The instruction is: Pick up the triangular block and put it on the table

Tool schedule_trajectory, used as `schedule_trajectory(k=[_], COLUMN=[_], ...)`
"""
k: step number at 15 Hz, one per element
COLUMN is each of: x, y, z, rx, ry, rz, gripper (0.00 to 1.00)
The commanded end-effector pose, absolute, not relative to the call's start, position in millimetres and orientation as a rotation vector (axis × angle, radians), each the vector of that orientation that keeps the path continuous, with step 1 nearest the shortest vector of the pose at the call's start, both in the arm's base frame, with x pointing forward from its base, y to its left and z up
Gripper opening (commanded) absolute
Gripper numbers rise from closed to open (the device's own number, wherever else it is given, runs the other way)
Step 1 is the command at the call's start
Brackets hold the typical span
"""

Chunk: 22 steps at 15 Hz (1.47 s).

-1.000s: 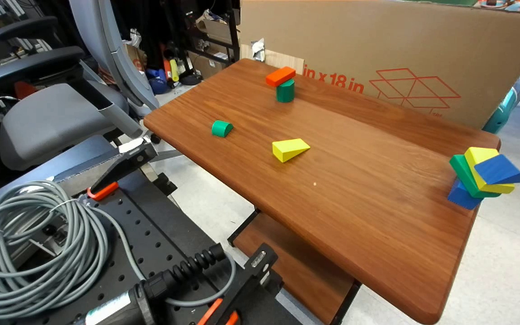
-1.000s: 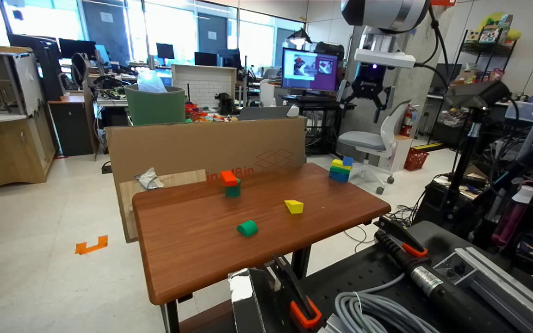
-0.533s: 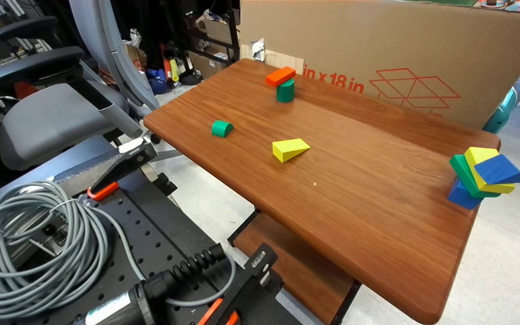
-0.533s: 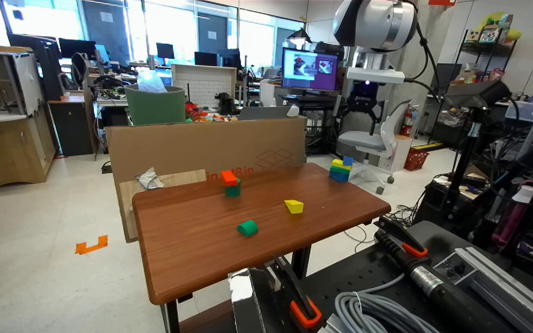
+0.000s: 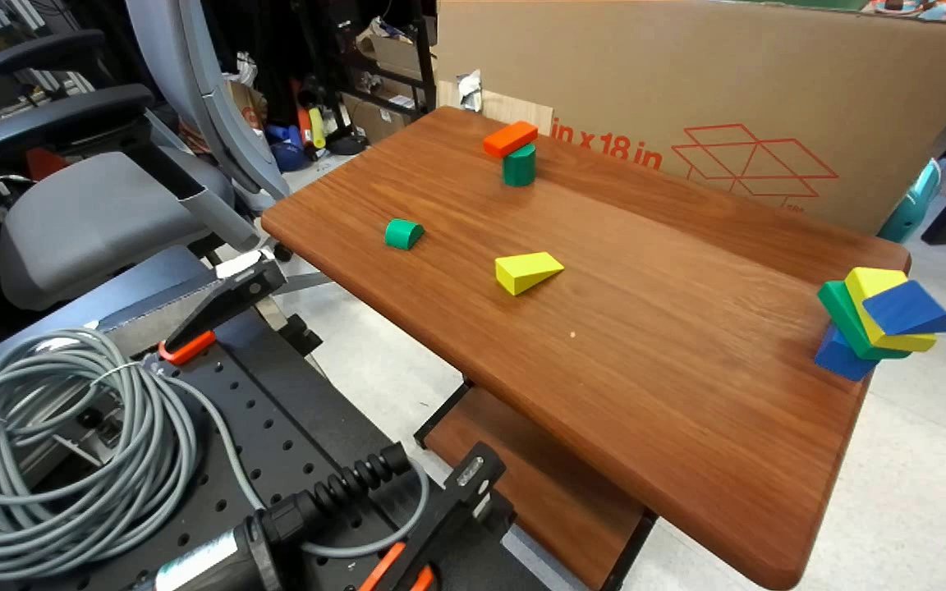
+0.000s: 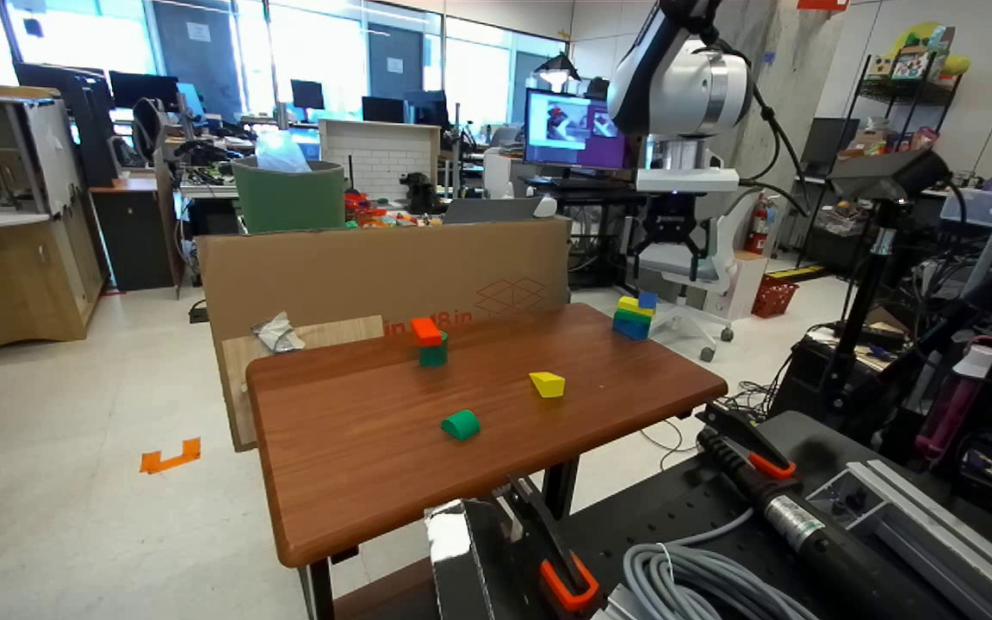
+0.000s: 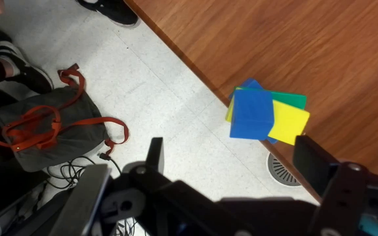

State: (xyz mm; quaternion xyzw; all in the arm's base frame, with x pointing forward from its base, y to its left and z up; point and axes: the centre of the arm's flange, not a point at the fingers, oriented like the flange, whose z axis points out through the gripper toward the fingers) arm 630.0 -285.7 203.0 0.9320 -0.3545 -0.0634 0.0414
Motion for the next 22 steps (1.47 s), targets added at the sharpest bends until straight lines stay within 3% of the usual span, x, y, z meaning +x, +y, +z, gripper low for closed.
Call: schedule_trajectory(k=[1,8,12,14,15,17,20,22], x=[640,643,643,643,644,646,648,648], y=[-286,-264,-263,-264,-264,-262,-258,-254], z=[188,179,176,173,171,170,175,178], rx=[2.808,2.811,2.799,2.795,2.793,2.791,2.796,2.808], ry=[-1.045,-0.933,-0.918,-0.915,-0.914,-0.902,-0.885,-0.875], rz=[-0.189,-0.209,-0.215,-0.221,-0.223,-0.221,-0.213,-0.214], gripper=[1.00,0.99,0.60,0.61,0.43,0.34,0.11,0.10])
